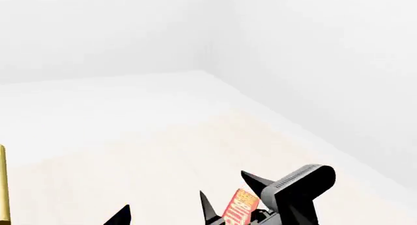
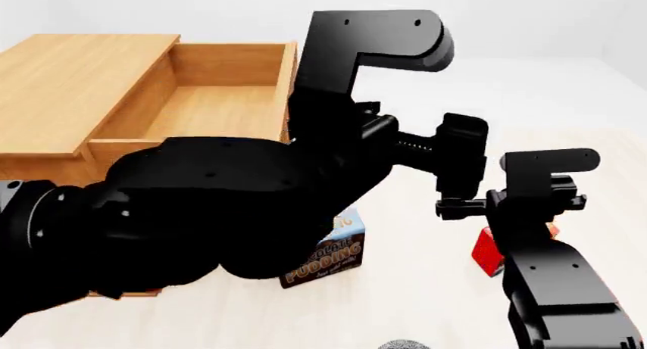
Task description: Put the bowl in the top drawer of the cabinet.
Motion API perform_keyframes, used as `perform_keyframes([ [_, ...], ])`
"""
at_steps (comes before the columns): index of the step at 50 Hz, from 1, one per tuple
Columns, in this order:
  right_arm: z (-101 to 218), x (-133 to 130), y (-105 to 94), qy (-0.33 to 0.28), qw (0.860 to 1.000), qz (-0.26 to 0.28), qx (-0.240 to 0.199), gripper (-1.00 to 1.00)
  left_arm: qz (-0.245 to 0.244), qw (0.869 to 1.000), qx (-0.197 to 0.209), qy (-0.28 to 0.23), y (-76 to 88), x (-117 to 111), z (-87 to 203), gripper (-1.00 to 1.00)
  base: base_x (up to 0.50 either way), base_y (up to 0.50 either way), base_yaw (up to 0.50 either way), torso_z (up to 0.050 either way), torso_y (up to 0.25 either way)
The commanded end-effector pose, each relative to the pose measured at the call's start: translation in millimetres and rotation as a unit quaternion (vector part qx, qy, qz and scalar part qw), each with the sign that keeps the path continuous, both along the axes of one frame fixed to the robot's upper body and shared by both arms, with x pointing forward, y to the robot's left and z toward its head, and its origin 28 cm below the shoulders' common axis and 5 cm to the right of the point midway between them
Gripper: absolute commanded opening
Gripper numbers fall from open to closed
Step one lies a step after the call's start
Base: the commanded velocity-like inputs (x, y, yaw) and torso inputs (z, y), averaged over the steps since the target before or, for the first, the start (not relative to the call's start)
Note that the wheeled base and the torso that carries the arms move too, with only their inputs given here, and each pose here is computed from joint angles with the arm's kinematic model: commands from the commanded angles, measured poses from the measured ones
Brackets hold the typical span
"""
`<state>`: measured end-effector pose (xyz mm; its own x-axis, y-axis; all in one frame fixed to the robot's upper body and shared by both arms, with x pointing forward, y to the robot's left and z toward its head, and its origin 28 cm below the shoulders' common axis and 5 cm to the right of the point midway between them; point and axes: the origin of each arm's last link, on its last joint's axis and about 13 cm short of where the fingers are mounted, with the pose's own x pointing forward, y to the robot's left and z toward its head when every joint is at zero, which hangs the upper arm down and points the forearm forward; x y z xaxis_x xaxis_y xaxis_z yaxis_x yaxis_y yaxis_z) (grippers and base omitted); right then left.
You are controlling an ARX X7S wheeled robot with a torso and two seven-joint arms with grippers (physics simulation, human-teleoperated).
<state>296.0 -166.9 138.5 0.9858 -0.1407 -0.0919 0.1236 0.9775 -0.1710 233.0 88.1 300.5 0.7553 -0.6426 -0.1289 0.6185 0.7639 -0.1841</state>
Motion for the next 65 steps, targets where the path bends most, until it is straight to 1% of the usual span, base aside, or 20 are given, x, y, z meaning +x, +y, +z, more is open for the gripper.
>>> perform_keyframes([
  [1,17,-6,-10.2,-0.029,0.999,-0.036,-0.002,1.00,-0.044,0.998,0.001,0.044,17.9,-27,-34,1.00,0.00,0.00,0.00,0.000,0.000],
  [7,16,-7,-12.8,-0.030,0.999,-0.044,-0.005,1.00,-0.062,0.996,0.009,0.061,24.1,-40,-54,1.00,0.00,0.00,0.00,0.000,0.000],
  [12,15,-6,-13.8,-0.031,0.998,-0.049,-0.003,1.00,-0.070,0.994,0.024,0.076,27.4,-47,-75,1.00,0.00,0.00,0.00,0.000,0.000],
  [21,13,-7,-15.1,-0.033,0.998,-0.053,0.003,1.00,-0.076,0.988,0.039,0.128,29.6,-44,-114,1.00,0.00,0.00,0.00,0.000,0.000],
  [28,12,-7,-13.5,-0.034,0.998,-0.050,0.003,1.00,-0.084,0.981,0.040,0.168,31.7,-46,-140,1.00,0.00,0.00,0.00,0.000,0.000],
  [34,12,-8,-10.7,-0.036,0.998,-0.045,-0.002,1.00,-0.085,0.977,0.041,0.193,32.2,-48,-155,1.00,0.00,0.00,0.00,0.000,0.000],
  [39,14,-8,-10.1,-0.040,0.998,-0.043,0.000,1.00,-0.089,0.969,0.034,0.229,34.0,-47,-170,1.00,0.00,0.00,0.00,0.000,0.000],
  [46,11,-6,-8.9,-0.038,0.998,-0.042,0.000,1.00,-0.096,0.962,0.037,0.254,35.6,-49,-185,1.00,0.00,0.00,0.00,0.000,0.000],
  [53,10,-5,-9.0,-0.037,0.998,-0.042,0.002,1.00,-0.094,0.953,0.033,0.288,38.7,-47,-203,1.00,0.00,0.00,0.00,0.000,0.000],
  [65,7,-7,-6.3,-0.037,0.999,-0.037,0.003,1.00,-0.087,0.945,0.031,0.314,37.7,-40,-219,1.00,0.00,0.00,0.00,0.000,0.000],
])
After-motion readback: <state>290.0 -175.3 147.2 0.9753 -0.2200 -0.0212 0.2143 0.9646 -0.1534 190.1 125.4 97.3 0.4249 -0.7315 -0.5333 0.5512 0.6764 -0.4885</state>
